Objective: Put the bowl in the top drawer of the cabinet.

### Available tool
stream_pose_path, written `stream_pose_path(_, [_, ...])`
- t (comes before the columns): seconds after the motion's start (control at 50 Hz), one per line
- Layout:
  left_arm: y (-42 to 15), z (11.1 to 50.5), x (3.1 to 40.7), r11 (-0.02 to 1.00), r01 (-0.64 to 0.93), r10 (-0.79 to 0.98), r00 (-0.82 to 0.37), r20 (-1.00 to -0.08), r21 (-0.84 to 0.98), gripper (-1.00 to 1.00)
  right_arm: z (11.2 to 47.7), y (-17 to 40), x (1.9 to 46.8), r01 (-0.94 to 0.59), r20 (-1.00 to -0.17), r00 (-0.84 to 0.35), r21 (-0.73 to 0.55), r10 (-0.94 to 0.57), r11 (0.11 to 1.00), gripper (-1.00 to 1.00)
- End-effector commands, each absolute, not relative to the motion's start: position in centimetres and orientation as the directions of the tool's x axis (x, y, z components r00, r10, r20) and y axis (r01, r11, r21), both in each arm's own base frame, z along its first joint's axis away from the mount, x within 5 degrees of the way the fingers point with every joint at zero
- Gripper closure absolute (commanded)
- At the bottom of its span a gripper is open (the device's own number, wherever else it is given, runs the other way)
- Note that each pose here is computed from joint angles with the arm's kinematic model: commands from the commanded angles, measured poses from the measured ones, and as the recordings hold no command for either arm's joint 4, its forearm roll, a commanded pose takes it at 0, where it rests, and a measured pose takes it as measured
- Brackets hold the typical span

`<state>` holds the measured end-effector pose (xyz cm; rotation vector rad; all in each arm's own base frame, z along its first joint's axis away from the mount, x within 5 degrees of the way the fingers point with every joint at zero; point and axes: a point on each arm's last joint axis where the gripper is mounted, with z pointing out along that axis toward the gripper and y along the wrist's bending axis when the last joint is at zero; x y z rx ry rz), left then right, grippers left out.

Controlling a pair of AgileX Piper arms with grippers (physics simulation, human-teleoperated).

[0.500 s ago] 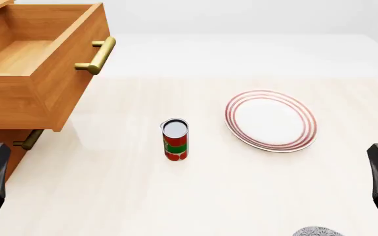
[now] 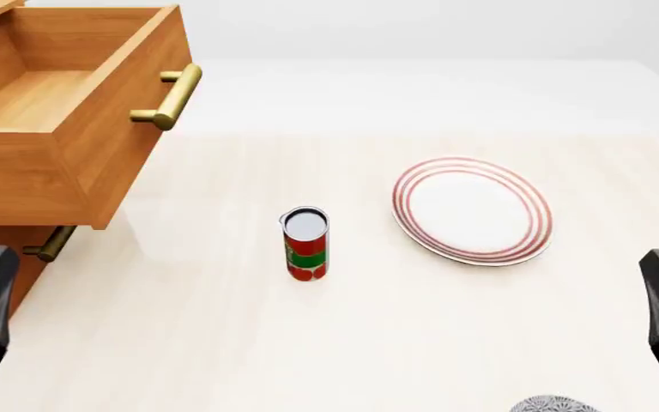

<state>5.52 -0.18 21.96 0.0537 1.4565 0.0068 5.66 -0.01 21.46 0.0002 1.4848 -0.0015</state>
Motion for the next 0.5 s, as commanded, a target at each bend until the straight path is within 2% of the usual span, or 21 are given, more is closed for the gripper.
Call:
stream_pose_path(0.02, [-0.3, 23.2, 5.2, 0.998, 0.054, 0.021, 0.097, -0.995, 0.027, -1.00, 21.5, 0.0, 5.7, 0.001, -0.996, 0.086, -0.001, -0.001, 1.000, -1.00])
stream_pose_path(0.26, [-0.4, 26.0, 4.3, 0.996, 0.093, 0.001, 0.074, -0.997, 0.007, -1.00, 21.4, 0.0, 5.7, 0.001, -0.996, 0.086, -0.001, -0.001, 1.000, -1.00])
stream_pose_path(0.5, [-0.6, 29.1, 2.7, 0.979, 0.206, -0.017, 0.050, -0.999, -0.007, -1.00, 21.5, 0.0, 5.7, 0.001, -0.996, 0.086, -0.001, -0.001, 1.000, -1.00])
